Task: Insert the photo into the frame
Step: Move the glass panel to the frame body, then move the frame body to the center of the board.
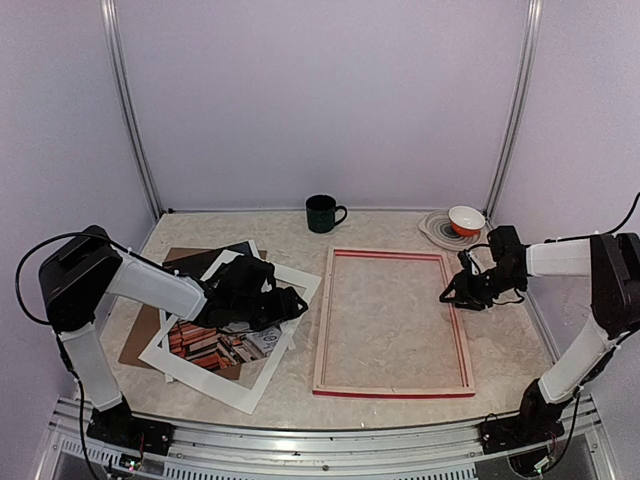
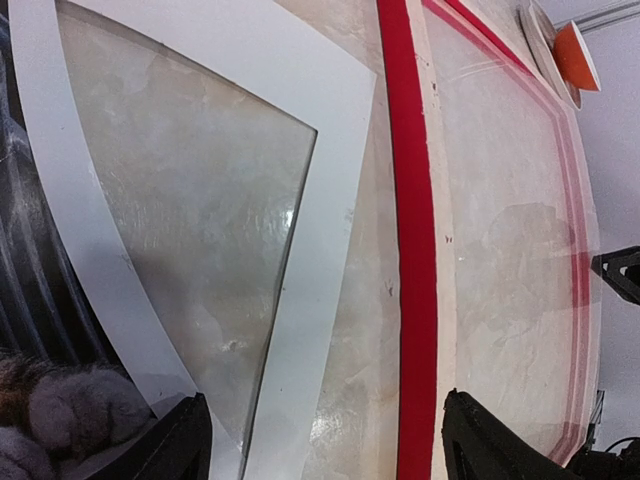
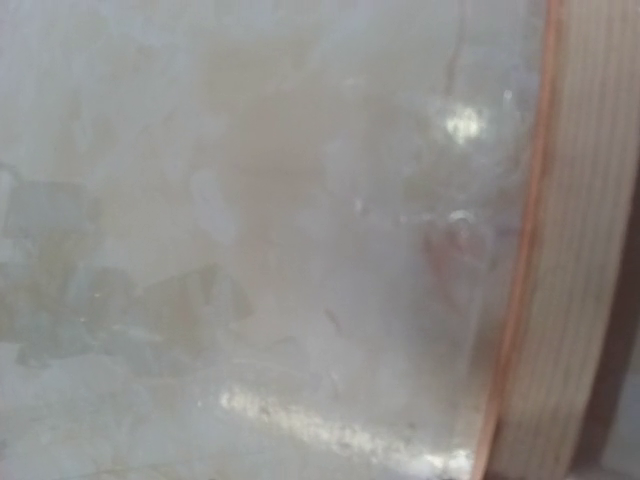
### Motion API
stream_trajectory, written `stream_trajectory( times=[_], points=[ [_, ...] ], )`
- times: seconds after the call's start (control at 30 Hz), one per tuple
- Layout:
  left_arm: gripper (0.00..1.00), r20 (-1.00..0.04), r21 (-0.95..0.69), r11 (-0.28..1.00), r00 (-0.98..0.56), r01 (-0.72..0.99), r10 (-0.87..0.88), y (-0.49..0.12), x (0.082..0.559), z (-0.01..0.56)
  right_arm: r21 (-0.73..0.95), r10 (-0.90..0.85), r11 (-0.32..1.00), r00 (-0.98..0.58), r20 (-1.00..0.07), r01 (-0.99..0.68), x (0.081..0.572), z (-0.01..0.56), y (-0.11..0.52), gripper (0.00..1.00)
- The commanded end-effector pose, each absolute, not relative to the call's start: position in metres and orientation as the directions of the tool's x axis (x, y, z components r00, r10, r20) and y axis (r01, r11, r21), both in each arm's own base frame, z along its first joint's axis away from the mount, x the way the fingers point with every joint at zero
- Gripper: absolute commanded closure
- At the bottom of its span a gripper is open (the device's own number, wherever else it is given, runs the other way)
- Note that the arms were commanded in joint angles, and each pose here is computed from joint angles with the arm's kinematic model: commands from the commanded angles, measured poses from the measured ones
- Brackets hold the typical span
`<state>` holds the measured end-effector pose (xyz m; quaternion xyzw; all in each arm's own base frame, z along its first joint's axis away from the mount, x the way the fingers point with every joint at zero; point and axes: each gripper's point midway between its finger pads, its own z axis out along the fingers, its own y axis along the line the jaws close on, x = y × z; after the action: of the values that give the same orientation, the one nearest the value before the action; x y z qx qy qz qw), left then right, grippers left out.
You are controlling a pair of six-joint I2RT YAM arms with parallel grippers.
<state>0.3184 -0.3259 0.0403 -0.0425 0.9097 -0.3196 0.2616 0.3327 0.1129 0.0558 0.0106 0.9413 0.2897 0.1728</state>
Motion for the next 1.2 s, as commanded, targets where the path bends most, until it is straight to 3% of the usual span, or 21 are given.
stream_trajectory(
  times=[0.0,0.63,1.17],
  points=[
    [0.21,-0.446,-0.6,0.795,-0.861,0.086,-0.243,-0.33,0.318,0.038,0.536,0.099,0.836,-0.929,-0.356,-0.116,0.337,0.07,0.117,0.55],
    [0.22,-0.466,-0.601,0.793,-0.85,0.1,-0.246,-0.333,0.322,0.049,0.4,0.12,0.916,-0.916,-0.383,-0.046,0.342,0.076,0.092,0.46],
    [0.17,-0.493,-0.549,0.835,-0.821,0.035,-0.289,-0.307,0.336,0.046,0.444,0.159,0.896,-0.925,-0.345,-0.012,0.345,0.056,0.098,0.43]
  ],
)
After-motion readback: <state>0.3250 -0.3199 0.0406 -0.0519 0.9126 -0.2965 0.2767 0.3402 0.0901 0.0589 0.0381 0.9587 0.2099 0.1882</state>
